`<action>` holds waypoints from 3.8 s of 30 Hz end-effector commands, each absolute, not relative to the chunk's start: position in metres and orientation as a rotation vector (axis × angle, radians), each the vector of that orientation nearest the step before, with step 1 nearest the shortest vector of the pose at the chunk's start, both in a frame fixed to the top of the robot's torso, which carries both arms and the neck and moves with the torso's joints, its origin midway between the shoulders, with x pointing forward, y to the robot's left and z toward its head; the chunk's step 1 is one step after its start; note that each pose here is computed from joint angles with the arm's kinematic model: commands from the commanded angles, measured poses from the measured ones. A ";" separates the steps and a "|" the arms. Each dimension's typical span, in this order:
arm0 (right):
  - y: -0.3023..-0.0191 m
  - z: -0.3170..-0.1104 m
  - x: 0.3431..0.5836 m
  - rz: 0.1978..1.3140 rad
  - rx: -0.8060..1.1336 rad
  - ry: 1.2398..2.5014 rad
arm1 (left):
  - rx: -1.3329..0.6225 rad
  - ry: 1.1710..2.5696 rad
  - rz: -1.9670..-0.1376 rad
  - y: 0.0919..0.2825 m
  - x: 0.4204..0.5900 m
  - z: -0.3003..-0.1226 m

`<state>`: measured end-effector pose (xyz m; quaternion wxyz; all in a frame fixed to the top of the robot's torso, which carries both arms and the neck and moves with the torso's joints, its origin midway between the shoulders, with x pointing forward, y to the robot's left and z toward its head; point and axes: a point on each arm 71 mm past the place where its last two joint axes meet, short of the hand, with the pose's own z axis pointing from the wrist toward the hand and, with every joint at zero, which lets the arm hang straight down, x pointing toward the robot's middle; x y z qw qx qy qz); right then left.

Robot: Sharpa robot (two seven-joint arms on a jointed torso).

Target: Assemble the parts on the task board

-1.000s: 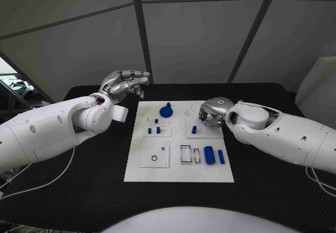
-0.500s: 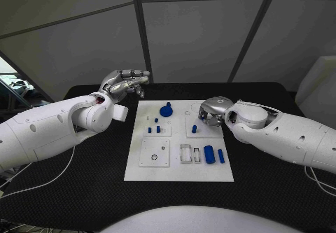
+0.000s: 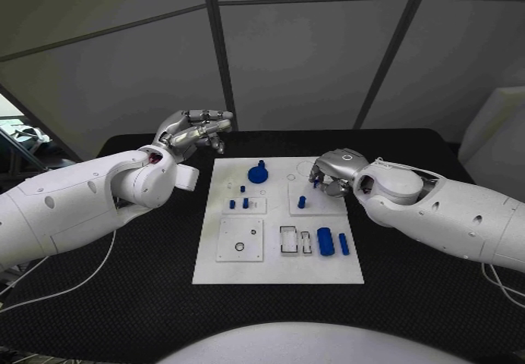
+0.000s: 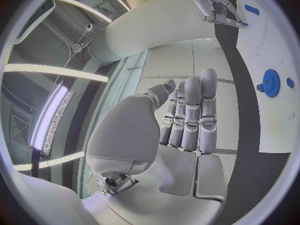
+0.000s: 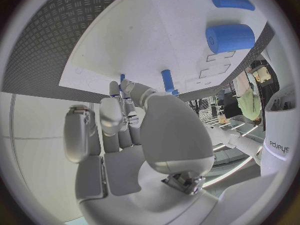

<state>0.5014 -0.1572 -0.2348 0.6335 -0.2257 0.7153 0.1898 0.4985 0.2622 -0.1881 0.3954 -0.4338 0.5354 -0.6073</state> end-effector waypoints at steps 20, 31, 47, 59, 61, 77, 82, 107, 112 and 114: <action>-0.126 -0.197 0.449 0.698 -0.469 1.491 | -1.100 1.350 -1.550 0.260 0.499 -0.187; -0.070 -0.195 0.433 0.827 -0.531 1.488 | -1.098 1.356 -1.563 0.253 0.499 -0.187; -0.035 -0.231 0.422 0.863 -0.585 1.602 | -1.096 1.367 -1.580 0.243 0.499 -0.186; -0.030 -0.246 0.413 0.853 -0.653 1.673 | -1.094 1.371 -1.588 0.241 0.500 -0.186; -0.029 -0.247 0.412 0.849 -0.662 1.681 | -1.094 1.371 -1.588 0.241 0.500 -0.186; -0.027 -0.251 0.414 0.814 -0.678 1.678 | -1.093 1.375 -1.593 0.240 0.500 -0.186; -0.027 -0.252 0.415 0.806 -0.681 1.680 | -1.093 1.377 -1.595 0.240 0.500 -0.186; -0.022 -0.255 0.413 0.802 -0.710 1.707 | -1.097 1.386 -1.594 0.240 0.500 -0.186; -0.021 -0.256 0.413 0.787 -0.714 1.714 | -1.096 1.388 -1.597 0.240 0.500 -0.186; -0.020 -0.257 0.413 0.778 -0.719 1.719 | -1.096 1.389 -1.598 0.239 0.500 -0.186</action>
